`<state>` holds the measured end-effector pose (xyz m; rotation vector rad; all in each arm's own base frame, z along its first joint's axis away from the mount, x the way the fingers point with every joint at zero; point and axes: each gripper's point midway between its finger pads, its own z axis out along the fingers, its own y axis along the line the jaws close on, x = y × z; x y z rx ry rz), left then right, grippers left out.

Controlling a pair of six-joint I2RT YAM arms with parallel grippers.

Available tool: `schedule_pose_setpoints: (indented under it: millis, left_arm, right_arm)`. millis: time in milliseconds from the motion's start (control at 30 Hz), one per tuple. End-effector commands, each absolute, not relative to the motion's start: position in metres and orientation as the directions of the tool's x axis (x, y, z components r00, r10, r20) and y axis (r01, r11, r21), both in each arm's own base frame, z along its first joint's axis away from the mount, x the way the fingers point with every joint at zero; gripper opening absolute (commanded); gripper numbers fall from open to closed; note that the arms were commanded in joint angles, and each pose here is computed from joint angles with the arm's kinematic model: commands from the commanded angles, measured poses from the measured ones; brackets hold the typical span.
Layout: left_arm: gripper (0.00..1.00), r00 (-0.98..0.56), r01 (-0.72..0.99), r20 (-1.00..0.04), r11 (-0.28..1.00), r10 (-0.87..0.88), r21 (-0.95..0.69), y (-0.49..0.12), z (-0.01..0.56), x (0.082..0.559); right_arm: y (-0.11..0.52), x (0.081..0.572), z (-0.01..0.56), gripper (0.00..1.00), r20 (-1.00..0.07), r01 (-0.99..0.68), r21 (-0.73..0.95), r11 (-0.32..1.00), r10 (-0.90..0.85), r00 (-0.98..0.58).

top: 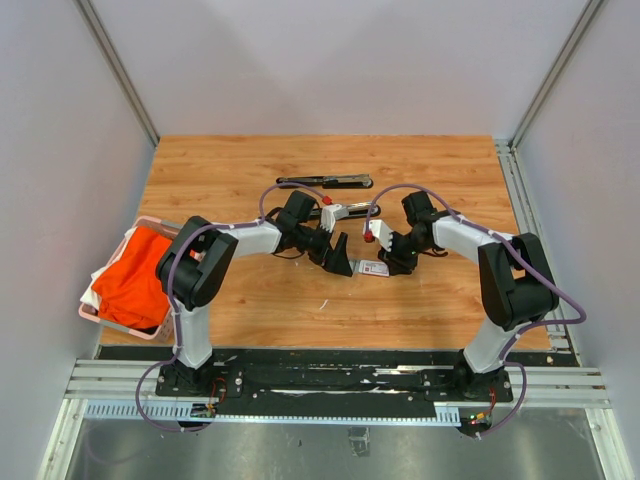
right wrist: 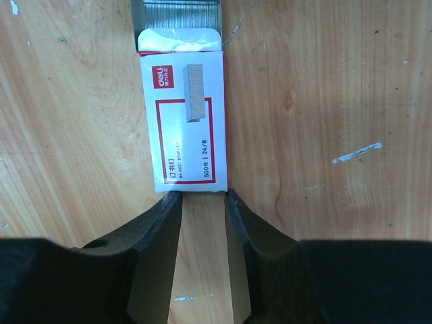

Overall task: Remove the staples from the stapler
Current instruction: Close the staple box at the center of the board.

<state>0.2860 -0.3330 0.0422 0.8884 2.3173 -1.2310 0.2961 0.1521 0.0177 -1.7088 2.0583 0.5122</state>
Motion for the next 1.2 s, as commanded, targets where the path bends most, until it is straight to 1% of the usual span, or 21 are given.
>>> schedule_pose_setpoints:
  millis: [0, 133, 267, 400, 567, 633, 733, 867, 967, 1067, 1133, 1167]
  left_arm:
    - [0.89, -0.776, 0.630, -0.494, 0.447, 0.393, -0.635, -0.328, 0.018, 0.264]
    - [0.90, -0.765, 0.643, -0.505, 0.453, 0.399, -0.617, -0.327, 0.020, 0.266]
    - [0.92, -0.756, 0.654, -0.520, 0.475, 0.397, -0.588, -0.319, 0.023, 0.274]
    - [0.94, -0.744, 0.664, -0.554, 0.502, 0.373, -0.553, -0.304, 0.031, 0.293]
    - [0.99, -0.673, 0.731, -0.617, 0.491, 0.407, -0.474, -0.297, 0.043, 0.299]
    - [0.98, -0.635, 0.763, -0.641, 0.482, 0.432, -0.431, -0.294, 0.048, 0.302]
    - [0.98, -0.525, 0.841, -0.686, 0.432, 0.504, -0.327, -0.288, 0.056, 0.307]
    - [0.98, -0.292, 0.943, -0.736, 0.313, 0.611, -0.114, -0.277, 0.072, 0.318]
    - [0.98, -0.121, 0.973, -0.747, 0.227, 0.654, 0.041, -0.275, 0.083, 0.330]
    - [0.98, -0.001, 0.976, -0.730, 0.159, 0.683, 0.147, -0.276, 0.082, 0.341]
    - [0.99, 0.033, 0.977, -0.704, 0.126, 0.710, 0.173, -0.281, 0.075, 0.344]
    - [0.98, 0.055, 0.979, -0.692, 0.096, 0.720, 0.177, -0.283, 0.071, 0.343]
  right_arm:
    - [0.155, 0.279, 0.000, 0.34, -0.491, -0.984, 0.080, 0.156, -0.853, -0.175]
    - [0.151, 0.281, 0.000, 0.35, -0.474, -0.986, 0.064, 0.157, -0.864, -0.169]
    - [0.143, 0.282, 0.003, 0.38, -0.444, -0.986, 0.055, 0.155, -0.881, -0.163]
    - [0.132, 0.288, 0.014, 0.46, -0.454, -0.985, 0.025, 0.170, -0.876, -0.163]
    - [0.124, 0.290, 0.022, 0.59, -0.450, -0.986, 0.006, 0.166, -0.880, -0.151]
    - [0.122, 0.291, 0.024, 0.63, -0.452, -0.987, -0.001, 0.159, -0.881, -0.142]
    - [0.122, 0.292, 0.029, 0.68, -0.463, -0.989, -0.015, 0.145, -0.878, -0.122]
    - [0.133, 0.295, 0.041, 0.76, -0.521, -0.993, -0.050, 0.108, -0.851, -0.066]
    - [0.144, 0.304, 0.052, 0.78, -0.574, -0.993, -0.074, 0.094, -0.818, -0.035]
    - [0.155, 0.313, 0.059, 0.78, -0.615, -0.993, -0.076, 0.091, -0.788, -0.025]
    - [0.161, 0.318, 0.060, 0.78, -0.637, -0.993, -0.069, 0.094, -0.770, -0.029]
    - [0.164, 0.318, 0.061, 0.78, -0.649, -0.993, -0.066, 0.093, -0.760, -0.028]
